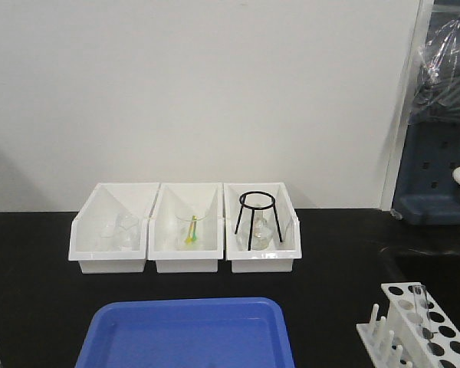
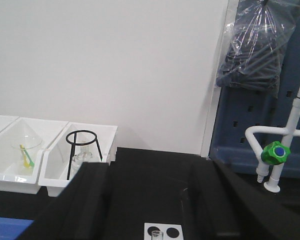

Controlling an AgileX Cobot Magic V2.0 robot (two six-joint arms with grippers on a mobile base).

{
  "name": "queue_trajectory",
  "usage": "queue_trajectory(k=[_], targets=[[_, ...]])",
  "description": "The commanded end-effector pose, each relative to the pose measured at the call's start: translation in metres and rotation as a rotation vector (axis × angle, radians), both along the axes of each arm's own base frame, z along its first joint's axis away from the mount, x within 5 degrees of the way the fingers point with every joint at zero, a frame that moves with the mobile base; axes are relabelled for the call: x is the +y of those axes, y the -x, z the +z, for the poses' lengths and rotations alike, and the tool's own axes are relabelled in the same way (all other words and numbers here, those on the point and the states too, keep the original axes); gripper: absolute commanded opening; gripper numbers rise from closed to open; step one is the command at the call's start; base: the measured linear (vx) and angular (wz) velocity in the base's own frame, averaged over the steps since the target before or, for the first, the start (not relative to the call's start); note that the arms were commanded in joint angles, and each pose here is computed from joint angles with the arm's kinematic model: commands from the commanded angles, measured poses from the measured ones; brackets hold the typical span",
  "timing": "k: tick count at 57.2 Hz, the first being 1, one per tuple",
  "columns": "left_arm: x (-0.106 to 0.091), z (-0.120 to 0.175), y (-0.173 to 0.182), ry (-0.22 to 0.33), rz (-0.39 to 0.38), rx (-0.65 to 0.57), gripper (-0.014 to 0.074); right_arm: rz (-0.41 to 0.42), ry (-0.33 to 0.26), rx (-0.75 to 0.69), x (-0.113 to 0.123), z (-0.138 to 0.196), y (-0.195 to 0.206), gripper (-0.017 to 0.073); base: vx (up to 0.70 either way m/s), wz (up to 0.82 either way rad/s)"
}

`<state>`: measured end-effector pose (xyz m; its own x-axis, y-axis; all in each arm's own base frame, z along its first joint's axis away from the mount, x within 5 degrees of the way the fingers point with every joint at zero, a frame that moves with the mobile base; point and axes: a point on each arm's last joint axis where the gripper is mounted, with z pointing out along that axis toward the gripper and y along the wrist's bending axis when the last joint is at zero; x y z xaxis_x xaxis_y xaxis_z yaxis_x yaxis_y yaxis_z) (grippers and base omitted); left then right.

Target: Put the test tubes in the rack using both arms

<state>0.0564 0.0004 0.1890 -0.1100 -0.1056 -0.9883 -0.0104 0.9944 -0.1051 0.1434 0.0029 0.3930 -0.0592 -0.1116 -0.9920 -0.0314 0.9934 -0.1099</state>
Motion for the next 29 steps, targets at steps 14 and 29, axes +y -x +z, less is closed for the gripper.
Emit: queue_trajectory(k=[14, 29], targets=[[-0.0007, 0.0171, 0.0022, 0.011, -0.009, -0.119, -0.0004, -0.007, 0.008, -0.114, -0.0008, 0.0184, 0.0027, 0.0424, 0.0, 0.0], [-0.0007, 0.017, 0.0022, 0.011, -0.009, -0.118, -0.0004, -0.011, 0.025, -0.099, -0.0012, 0.0111, 0.0024, 0.0389, 0.0, 0.0]])
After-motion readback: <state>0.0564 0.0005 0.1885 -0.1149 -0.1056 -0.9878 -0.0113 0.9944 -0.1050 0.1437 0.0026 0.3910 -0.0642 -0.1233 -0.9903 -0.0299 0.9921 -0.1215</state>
